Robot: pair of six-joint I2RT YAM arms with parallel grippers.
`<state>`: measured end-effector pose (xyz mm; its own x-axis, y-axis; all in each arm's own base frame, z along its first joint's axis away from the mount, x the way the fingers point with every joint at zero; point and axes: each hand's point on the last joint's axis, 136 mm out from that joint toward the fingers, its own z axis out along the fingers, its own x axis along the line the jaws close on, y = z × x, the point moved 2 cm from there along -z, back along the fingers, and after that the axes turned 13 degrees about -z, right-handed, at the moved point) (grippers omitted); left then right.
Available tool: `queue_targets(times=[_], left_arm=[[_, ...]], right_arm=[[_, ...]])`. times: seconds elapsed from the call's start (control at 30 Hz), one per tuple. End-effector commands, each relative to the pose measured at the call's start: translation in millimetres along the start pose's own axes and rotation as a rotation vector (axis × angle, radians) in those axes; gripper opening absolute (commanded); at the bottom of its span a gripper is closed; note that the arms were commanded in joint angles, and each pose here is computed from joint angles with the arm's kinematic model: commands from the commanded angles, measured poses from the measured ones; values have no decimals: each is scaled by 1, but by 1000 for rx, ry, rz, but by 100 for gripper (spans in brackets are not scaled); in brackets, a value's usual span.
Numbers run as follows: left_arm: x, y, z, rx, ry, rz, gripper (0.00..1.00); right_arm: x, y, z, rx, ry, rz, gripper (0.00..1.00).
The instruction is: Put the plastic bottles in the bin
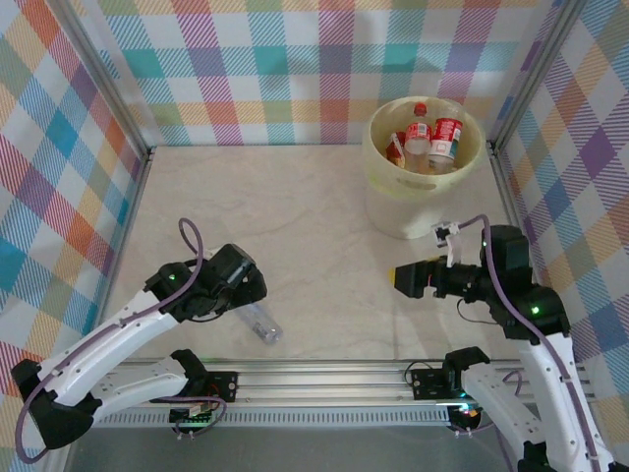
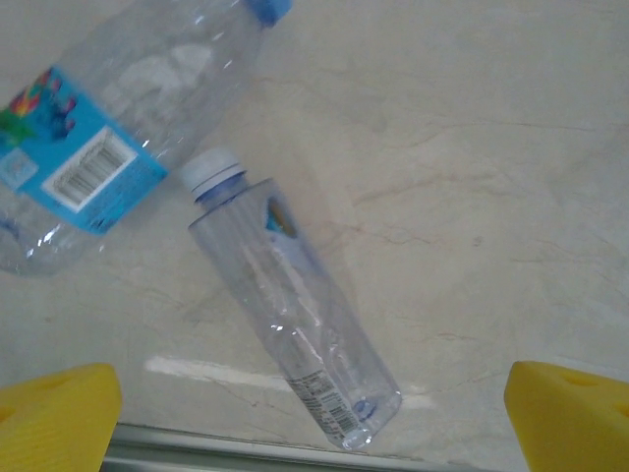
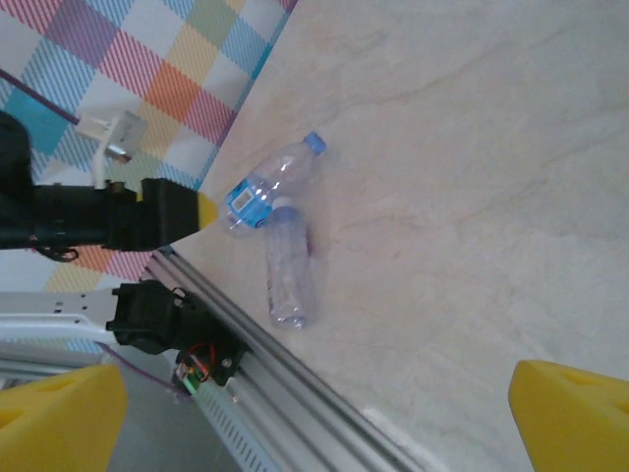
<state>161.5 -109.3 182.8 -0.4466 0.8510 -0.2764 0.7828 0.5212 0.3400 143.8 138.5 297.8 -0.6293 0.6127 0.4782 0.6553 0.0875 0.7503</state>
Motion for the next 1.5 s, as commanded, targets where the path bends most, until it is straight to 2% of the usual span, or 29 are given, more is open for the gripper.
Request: queue_targets(times=[0.0, 0.23, 0.33, 0.5, 0.7, 1.03, 1.33, 1.47], left_arm=[[9, -10, 18, 11, 42, -122, 100], [11, -18, 50, 43, 71, -194, 97], [12, -23, 65, 97, 74, -220, 95], [19, -24, 87, 134, 74, -278, 87], [25, -28, 108, 191, 43, -332, 85], [30, -20, 121, 217, 25, -356, 74], [32, -19, 129, 228, 39, -341, 69], [26, -18, 130, 229, 10, -335, 60]], right_arm=[[2, -10, 2, -4, 38, 76, 100], [0, -20, 8, -31, 78, 137, 100], [0, -23, 12, -45, 107, 164, 100], [-6, -31, 18, -32, 100, 193, 100], [-9, -37, 22, -20, 105, 211, 100], [-13, -38, 30, -19, 131, 246, 100], [-16, -43, 35, -5, 148, 271, 100], [-16, -42, 36, -8, 154, 279, 100]])
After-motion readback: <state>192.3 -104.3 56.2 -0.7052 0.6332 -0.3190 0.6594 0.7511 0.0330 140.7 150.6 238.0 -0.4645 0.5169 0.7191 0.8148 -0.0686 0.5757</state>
